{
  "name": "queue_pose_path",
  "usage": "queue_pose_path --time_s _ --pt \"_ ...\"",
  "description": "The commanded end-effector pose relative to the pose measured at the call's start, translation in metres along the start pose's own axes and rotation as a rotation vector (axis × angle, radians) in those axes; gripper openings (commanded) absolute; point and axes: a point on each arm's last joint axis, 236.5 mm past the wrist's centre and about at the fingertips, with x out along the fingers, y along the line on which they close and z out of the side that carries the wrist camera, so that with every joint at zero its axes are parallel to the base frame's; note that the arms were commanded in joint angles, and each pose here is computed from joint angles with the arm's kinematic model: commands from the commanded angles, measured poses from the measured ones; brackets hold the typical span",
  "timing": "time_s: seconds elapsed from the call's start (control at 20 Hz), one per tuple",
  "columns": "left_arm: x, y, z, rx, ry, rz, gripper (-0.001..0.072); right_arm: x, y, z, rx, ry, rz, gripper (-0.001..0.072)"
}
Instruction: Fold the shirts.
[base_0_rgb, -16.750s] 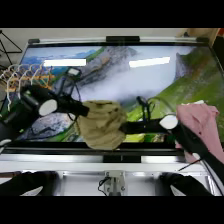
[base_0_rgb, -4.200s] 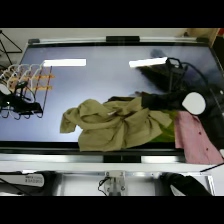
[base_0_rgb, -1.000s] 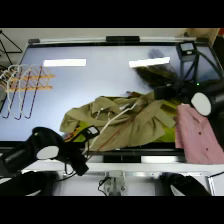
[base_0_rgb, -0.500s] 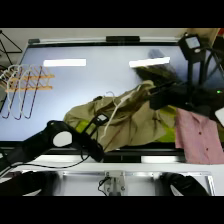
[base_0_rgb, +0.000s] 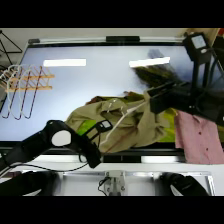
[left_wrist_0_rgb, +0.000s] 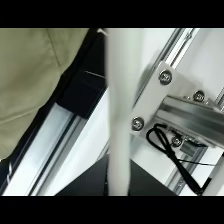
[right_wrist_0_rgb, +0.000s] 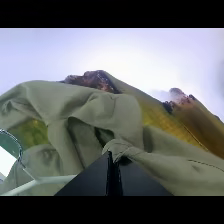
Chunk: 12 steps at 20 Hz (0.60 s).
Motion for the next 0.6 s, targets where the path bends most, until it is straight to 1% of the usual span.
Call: queue_pose_path --time_s 0.0,0.1,0.2,0.35,0.45,0.55 --pt "0.000 0.006 -0.003 0.053 0.017 0.025 0.0049 -0.001 -0.001 0.000 0.001 0.002 -0.004 0.0066" --pt "-0.002 0.013 -0.004 0.057 0.018 0.044 0.0049 0.000 -0.003 -0.002 -0.004 0.007 -0.012 0.0066" --pt "-0.009 0.026 -0.010 0.109 0.033 0.088 0.0049 -0.001 -0.005 -0.002 -0.009 0.009 -0.023 0.0066" --pt "-0.016 0.032 -0.016 0.162 0.049 0.084 0.0049 -0.001 -0.006 -0.003 -0.010 0.013 -0.026 0.0066" --pt "-0.013 0.036 0.000 0.170 -0.009 0.096 0.0048 0.000 0.002 -0.002 0.006 0.008 0.006 0.0066" --pt "-0.006 0.034 0.034 0.136 -0.136 0.074 0.0047 -0.001 0.015 0.000 0.035 0.001 0.062 0.0066"
